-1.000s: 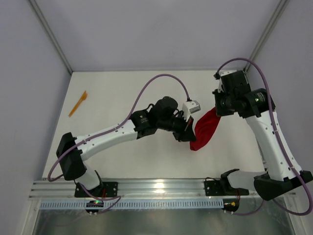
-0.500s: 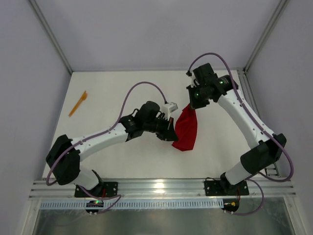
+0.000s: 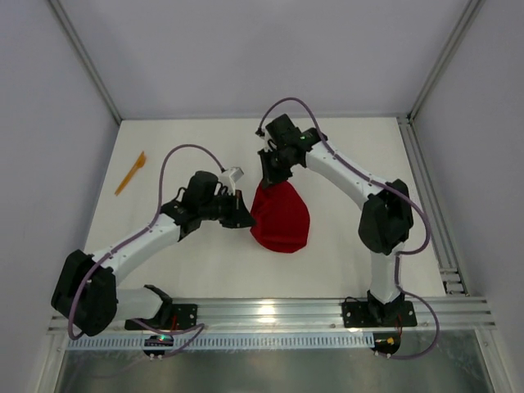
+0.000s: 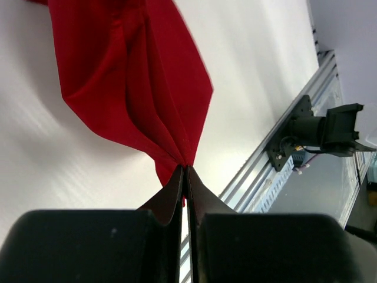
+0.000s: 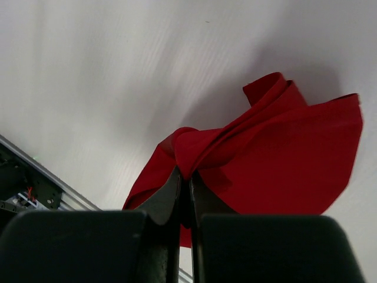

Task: Fold the napkin into a case and place the utensils inside
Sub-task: Turn over the upper triangle folded napkin.

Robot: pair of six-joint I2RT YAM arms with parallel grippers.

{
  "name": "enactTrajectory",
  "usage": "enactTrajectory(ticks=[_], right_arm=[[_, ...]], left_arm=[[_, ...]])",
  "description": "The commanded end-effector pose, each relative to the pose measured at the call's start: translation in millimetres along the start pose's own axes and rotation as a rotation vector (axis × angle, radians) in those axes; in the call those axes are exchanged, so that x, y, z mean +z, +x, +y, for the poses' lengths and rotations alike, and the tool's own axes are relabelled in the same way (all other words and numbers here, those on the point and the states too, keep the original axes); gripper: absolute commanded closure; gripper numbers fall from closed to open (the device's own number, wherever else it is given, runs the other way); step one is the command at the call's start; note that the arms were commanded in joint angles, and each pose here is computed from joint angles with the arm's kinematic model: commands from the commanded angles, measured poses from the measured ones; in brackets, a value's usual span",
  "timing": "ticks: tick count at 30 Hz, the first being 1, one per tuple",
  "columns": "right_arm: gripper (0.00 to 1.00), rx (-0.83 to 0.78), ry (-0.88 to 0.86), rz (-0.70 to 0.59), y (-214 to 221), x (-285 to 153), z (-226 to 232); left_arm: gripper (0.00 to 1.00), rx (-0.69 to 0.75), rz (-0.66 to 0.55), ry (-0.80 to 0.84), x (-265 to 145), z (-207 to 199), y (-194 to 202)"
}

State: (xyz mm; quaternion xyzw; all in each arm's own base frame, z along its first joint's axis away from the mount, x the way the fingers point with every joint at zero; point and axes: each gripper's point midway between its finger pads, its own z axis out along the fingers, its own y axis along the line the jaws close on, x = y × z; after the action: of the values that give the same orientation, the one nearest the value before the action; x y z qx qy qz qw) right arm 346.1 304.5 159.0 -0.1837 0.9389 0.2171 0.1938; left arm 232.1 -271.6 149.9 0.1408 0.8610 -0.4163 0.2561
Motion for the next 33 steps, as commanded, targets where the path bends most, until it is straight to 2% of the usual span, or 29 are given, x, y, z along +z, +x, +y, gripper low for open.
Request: enactTrajectory(ticks=[1, 8, 16, 22, 27, 32, 33], right_arm=[[0.97, 0.024, -0.115, -0.045, -20, 19, 31], [0.97, 0.037, -0.186, -0.076, -32, 59, 65], [0.97, 0.104, -0.247, -0.028, -17, 116, 90], [0.97, 0.175, -0.303, -0.018, -13, 140, 103], [0.96, 0.218, -0.324, -0.057, -23, 145, 108], [0.91, 0.266, -0.368, -0.038, -20, 159, 117], [0.86, 0.269, -0.369, -0.030, -16, 164, 118]], left_arm=[[1.00, -0.061, -0.004, -0.017, -9, 17, 11], [1.00, -0.231, -0.052, -0.156, -32, 76, 15], [1.00, -0.396, -0.044, -0.326, -42, 120, 47], [1.00, -0.458, -0.049, -0.465, -55, 150, 59], [1.00, -0.482, -0.026, -0.547, -64, 168, 75], [1.00, -0.446, -0.060, -0.552, -65, 175, 65], [1.00, -0.440, -0.063, -0.557, -65, 177, 64]])
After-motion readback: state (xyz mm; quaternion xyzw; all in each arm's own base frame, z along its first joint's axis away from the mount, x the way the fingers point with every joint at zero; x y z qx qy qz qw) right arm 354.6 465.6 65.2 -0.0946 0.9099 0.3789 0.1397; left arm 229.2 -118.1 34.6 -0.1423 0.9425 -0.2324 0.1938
